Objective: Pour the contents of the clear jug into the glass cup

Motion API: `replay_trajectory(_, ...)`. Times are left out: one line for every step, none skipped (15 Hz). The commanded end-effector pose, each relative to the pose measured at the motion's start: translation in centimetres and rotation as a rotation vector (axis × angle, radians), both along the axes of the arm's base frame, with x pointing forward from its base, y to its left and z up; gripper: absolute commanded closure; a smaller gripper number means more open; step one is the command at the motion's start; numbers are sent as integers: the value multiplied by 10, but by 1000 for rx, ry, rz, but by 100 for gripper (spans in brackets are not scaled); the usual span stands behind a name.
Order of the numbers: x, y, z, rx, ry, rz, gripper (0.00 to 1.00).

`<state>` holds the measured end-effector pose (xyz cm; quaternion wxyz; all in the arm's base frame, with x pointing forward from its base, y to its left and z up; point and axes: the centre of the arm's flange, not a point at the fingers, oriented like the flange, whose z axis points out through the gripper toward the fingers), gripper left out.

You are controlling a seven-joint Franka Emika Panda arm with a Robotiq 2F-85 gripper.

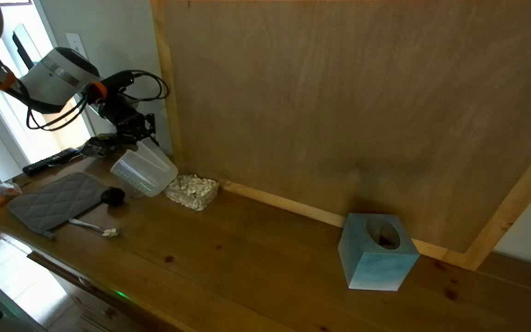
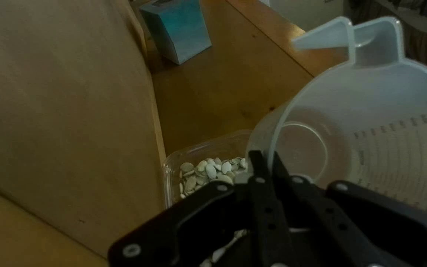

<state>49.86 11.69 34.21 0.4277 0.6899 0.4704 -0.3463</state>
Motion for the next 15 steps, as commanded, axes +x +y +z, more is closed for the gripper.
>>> replay_trajectory(9,8,-3,-44,-25,25,99)
replay_trajectory(8,8,-3,-47,-26,27,99)
replay_trajectory(8,9,-3,-52,-29,30,99)
replay_trajectory(7,10,-3,-58,-33,35,99)
replay_trajectory(7,11,-3,-67,-40,42,99)
replay_trajectory(7,13,-4,-78,-49,52,99)
replay_trajectory(7,13,-4,-85,-57,59,99)
replay_trajectory(7,14,-4,-93,-64,64,99)
replay_trajectory(8,15,-5,-99,-70,69,99)
replay_trajectory(8,16,-5,-103,-74,73,99)
replay_trajectory(8,16,-6,-106,-77,75,99)
replay_trajectory(8,17,-7,-107,-76,76,99)
replay_trajectory(9,16,-8,-108,-73,76,99)
replay_trajectory(9,16,-8,-112,-74,76,99)
replay_trajectory(8,17,-8,-115,-75,78,99)
